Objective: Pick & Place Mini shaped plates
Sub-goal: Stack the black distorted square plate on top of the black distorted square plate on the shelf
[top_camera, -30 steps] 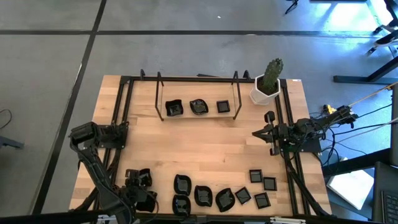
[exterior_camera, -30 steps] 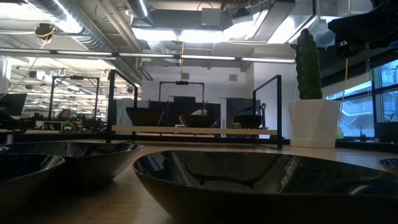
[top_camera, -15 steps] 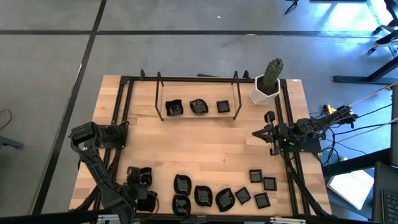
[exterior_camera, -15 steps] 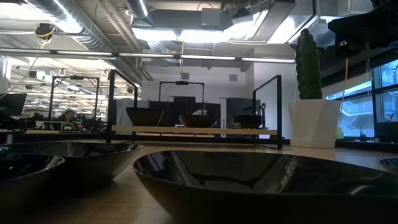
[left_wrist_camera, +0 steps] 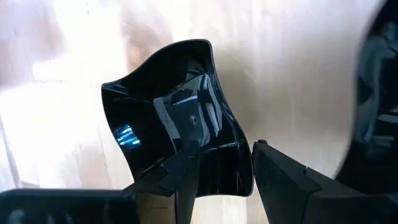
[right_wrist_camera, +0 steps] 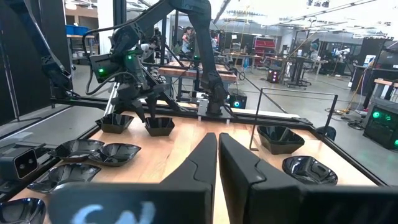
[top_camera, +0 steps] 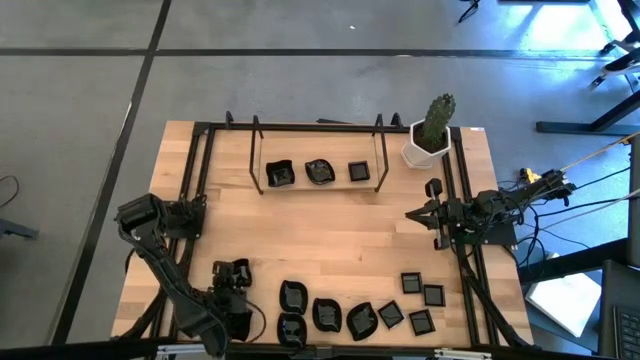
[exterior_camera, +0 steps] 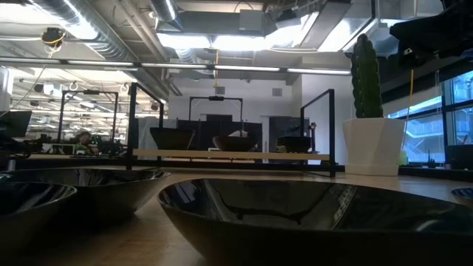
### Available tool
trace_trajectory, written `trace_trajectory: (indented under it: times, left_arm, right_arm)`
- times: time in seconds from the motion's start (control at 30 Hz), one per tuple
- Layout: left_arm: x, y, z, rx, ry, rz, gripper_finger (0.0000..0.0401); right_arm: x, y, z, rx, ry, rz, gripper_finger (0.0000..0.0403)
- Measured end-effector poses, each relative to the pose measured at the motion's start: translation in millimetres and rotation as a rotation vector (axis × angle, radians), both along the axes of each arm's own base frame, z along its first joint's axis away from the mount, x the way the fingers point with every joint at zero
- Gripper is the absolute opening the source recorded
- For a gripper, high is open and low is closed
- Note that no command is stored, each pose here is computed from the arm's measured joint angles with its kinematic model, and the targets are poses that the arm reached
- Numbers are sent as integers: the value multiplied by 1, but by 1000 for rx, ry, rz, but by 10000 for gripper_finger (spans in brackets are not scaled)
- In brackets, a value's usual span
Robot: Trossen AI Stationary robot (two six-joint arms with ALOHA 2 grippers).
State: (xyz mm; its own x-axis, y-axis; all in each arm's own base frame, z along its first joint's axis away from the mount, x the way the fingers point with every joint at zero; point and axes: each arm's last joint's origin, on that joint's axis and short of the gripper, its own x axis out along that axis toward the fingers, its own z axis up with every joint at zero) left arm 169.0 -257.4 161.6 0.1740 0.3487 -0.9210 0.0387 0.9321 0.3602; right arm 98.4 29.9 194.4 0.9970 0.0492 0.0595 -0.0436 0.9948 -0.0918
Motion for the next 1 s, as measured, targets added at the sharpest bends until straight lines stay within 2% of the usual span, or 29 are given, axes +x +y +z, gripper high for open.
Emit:
trace_trajectory:
  times: [0.23, 0.4, 0.57, 0.8, 1.0]
  left_arm:
    - [17, 11, -1, -35, -4, 141, 143]
    - [31, 17, -2, -115, 16, 257, 143]
    - [46, 22, -3, -173, -39, 326, 143]
    - [53, 26, -3, -187, -50, 353, 143]
    - [42, 32, -18, -170, 18, 361, 143]
  right_arm:
    - [0, 0, 0, 0, 0, 0, 20]
    - [0, 0, 0, 0, 0, 0, 20]
    - [0, 0, 0, 0, 0, 0, 20]
    - [0, 0, 0, 0, 0, 1, 20]
    - [0, 0, 0, 0, 0, 1, 20]
